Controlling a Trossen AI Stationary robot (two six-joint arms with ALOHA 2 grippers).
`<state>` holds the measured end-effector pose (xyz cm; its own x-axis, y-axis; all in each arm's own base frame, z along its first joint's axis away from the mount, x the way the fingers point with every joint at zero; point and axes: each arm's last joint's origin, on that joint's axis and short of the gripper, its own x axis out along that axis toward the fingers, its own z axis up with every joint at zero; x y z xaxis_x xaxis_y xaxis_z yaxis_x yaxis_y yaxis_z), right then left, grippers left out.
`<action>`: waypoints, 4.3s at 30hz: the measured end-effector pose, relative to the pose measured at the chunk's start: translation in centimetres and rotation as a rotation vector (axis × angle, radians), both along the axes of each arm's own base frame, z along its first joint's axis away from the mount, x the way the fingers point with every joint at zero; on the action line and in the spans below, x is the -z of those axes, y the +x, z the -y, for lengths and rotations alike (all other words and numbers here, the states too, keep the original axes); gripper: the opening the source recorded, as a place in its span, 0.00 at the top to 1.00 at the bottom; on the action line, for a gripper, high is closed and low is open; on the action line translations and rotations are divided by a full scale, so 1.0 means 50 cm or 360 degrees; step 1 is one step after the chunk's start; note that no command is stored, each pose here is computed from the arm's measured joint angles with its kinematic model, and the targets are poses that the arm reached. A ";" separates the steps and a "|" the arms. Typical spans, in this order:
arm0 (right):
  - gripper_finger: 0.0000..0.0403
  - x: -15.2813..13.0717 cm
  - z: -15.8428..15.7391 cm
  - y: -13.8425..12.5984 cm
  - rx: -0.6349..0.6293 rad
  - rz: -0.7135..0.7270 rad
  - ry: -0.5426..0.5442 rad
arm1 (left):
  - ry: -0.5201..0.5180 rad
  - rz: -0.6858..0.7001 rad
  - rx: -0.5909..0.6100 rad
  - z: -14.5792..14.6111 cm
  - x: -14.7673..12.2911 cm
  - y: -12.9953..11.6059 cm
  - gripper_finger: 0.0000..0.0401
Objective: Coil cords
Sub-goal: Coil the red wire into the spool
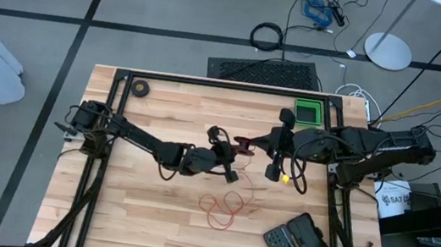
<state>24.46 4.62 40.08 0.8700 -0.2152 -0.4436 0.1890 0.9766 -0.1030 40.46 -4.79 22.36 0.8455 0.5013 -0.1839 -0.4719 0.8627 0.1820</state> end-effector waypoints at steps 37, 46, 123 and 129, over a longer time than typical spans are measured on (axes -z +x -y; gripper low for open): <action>1.00 0.006 0.023 0.047 0.0637 0.0143 -0.0346 | -0.0036 0.0392 0.0072 -0.078 -0.047 0.015 0.99; 1.00 0.007 0.029 0.048 0.0651 0.0127 -0.0358 | -0.0049 0.0561 0.0212 -0.075 -0.076 0.020 0.99; 1.00 0.026 0.030 -0.014 0.0223 -0.0218 0.0009 | 0.0185 0.0248 0.0126 -0.099 -0.223 -0.090 1.00; 1.00 0.027 0.026 -0.014 0.0177 -0.0227 0.0031 | 0.0199 -0.0100 0.0001 -0.090 -0.183 -0.097 1.00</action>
<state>23.73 3.34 38.76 0.7693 -0.2967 -0.5659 0.2807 0.9525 -0.1178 35.61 -0.31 31.52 0.8346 0.5231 -0.1724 -0.4557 0.8316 0.3174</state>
